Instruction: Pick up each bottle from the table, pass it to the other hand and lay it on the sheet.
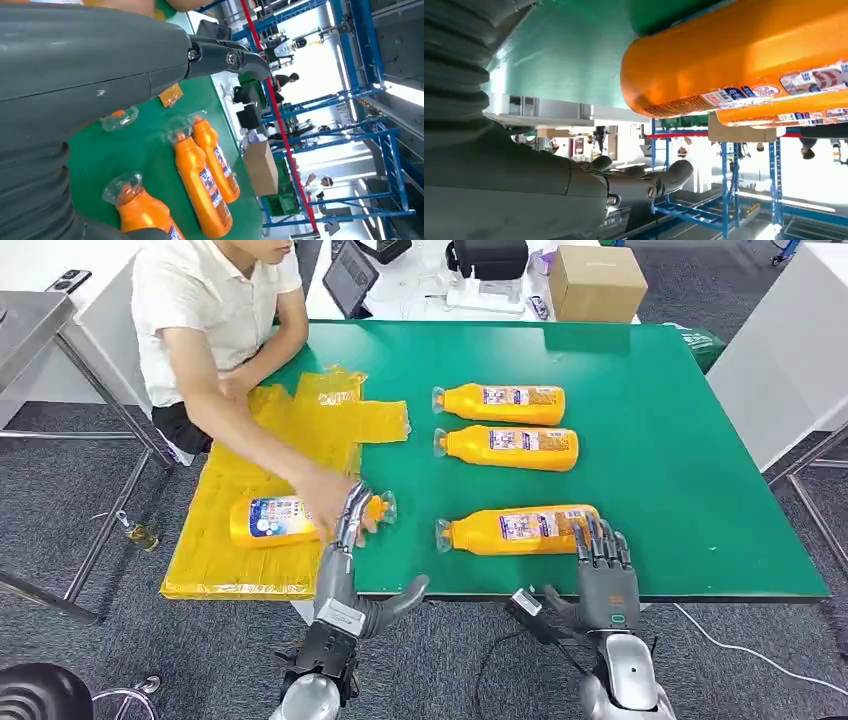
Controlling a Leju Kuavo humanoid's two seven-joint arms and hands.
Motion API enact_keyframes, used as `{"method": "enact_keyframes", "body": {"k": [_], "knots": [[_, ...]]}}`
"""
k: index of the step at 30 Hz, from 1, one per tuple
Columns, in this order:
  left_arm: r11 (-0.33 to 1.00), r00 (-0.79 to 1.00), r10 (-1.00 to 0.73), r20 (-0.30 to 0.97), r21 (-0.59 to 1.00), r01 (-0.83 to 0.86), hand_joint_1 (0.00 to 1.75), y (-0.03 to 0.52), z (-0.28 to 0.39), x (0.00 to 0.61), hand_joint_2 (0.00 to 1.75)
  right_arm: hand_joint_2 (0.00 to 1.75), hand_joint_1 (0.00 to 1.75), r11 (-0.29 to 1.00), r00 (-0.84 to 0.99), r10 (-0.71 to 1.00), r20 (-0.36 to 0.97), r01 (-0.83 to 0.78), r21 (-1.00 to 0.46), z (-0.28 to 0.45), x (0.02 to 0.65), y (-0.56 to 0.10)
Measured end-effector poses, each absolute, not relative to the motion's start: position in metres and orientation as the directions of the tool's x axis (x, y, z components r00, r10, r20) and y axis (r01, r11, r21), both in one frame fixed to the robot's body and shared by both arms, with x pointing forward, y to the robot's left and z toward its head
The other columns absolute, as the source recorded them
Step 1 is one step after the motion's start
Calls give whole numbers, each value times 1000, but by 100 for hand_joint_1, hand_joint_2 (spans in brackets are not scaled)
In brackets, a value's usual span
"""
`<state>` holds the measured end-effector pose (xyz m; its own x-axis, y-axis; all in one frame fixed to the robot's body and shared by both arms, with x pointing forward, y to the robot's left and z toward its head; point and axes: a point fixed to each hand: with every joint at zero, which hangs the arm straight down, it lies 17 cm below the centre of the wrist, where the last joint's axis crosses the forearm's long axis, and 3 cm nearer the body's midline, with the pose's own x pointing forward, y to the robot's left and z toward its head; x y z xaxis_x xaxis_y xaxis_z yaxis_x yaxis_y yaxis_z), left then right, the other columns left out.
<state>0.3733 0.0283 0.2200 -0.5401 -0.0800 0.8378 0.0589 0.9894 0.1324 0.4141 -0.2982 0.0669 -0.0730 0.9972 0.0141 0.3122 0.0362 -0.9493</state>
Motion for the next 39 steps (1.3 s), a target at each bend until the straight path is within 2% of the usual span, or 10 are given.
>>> {"method": "enact_keyframes", "body": {"k": [8,22,28,39], "knots": [[991,-535,-58,843,112,70,0,28,222,374,175,175,0,-55,-38,997,-70,311,-949,70,440,-301],[994,-554,-25,832,77,71,0,29,230,375,175,175,0,-84,-93,989,-115,282,-956,70,481,-297],[993,-536,10,844,54,103,0,23,230,375,175,175,0,-86,-95,990,-109,217,-972,50,488,-301],[967,-367,128,921,-33,254,0,0,206,378,175,175,0,-128,-56,990,-130,42,-991,26,517,-321]]}}
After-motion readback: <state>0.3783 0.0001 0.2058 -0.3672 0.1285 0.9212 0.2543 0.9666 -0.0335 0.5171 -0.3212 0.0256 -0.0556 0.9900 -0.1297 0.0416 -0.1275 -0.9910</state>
